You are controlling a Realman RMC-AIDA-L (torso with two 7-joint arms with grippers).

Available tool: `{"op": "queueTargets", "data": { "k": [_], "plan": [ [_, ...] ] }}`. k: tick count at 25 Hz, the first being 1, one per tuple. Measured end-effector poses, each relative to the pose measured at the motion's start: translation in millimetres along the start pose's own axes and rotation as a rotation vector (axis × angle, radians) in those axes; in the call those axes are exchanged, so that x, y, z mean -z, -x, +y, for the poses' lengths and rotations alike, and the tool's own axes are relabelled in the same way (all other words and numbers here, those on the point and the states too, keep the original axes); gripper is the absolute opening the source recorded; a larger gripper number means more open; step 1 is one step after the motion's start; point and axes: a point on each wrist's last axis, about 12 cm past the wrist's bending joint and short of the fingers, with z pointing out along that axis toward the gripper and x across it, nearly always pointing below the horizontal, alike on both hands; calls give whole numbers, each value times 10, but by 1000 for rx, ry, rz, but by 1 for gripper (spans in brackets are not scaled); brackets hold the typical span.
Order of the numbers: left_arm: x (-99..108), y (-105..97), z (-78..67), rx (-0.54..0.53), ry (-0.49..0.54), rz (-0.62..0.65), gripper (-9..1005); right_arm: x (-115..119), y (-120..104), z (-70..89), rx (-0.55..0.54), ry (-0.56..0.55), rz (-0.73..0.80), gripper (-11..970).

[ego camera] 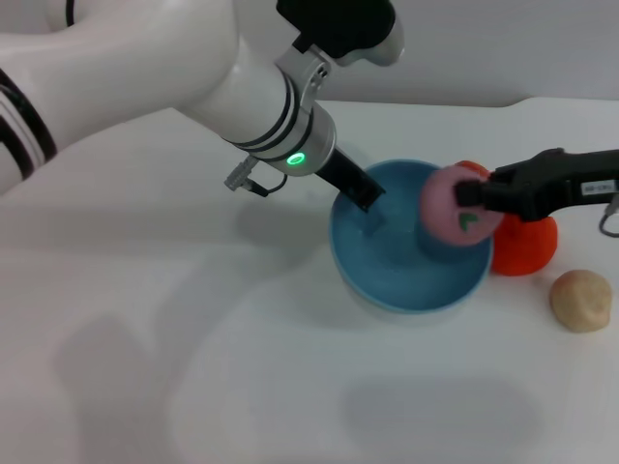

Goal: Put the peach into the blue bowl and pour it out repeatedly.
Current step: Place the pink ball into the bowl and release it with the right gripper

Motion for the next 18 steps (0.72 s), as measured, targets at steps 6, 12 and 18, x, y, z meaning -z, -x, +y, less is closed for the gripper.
{"op": "queueTargets", "data": {
  "k": [6, 12, 18],
  "plan": [
    [-1, 41, -37, -13, -9, 1, -2, -163, -18, -13, 1, 3, 32, 71],
    [-12, 8, -21, -4, -7, 4, -1, -156, -65, -29, -4, 0, 25, 201],
    [-20, -23, -20, 1, -11, 20, -2, -144, -97, -25, -17, 3, 11, 391]
  ]
}}
